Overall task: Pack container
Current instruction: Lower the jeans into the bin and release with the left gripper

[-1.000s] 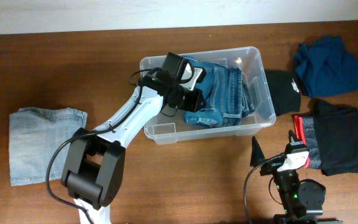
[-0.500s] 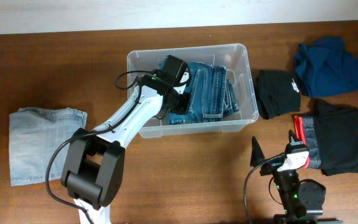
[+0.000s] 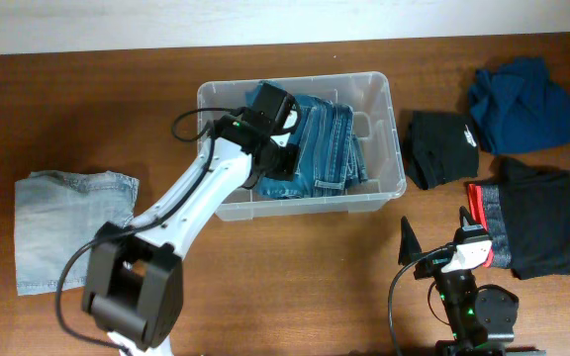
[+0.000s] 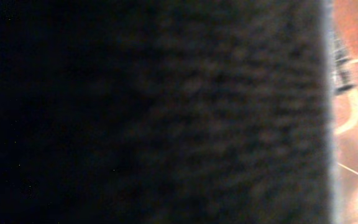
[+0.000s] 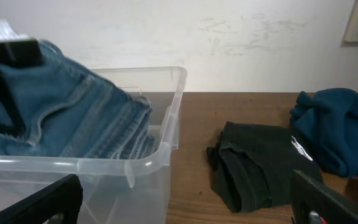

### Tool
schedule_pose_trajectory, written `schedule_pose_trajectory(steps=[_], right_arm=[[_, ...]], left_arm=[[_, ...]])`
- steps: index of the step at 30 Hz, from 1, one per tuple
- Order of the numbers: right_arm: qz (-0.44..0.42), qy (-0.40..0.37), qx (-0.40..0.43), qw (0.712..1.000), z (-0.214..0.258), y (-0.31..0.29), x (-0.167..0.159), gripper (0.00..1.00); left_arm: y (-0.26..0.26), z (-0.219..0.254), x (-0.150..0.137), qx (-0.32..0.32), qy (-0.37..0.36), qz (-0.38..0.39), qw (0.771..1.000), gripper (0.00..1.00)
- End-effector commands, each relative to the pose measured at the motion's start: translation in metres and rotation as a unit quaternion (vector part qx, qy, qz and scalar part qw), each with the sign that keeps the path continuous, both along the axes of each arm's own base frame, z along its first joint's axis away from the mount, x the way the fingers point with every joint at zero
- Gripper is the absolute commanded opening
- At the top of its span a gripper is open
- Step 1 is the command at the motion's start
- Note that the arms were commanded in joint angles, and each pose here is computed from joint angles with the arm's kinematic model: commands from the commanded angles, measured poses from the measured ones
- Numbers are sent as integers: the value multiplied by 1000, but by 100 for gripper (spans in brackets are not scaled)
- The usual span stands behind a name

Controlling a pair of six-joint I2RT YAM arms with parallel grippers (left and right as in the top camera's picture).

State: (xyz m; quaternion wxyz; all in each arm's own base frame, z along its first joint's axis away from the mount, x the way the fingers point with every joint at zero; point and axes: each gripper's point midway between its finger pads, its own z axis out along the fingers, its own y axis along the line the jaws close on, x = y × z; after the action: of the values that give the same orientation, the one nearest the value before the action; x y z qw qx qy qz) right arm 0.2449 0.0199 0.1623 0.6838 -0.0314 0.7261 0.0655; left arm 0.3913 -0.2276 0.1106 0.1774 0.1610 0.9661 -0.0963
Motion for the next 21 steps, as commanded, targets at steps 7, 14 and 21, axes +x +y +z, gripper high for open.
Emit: schedule_pose_trajectory(steps=[7,14,21], right_arm=[[11,0,-3,1000,-2,4,-1,98],[11,0,-3,1000,-2,4,-1,99],[11,0,-3,1000,-2,4,-1,98]], left_arm=[[33,51,10,26,-62,89,994,1],[38,47,6,37,-52,96,993,1],[42,34,9,56,-44,100,992,1]])
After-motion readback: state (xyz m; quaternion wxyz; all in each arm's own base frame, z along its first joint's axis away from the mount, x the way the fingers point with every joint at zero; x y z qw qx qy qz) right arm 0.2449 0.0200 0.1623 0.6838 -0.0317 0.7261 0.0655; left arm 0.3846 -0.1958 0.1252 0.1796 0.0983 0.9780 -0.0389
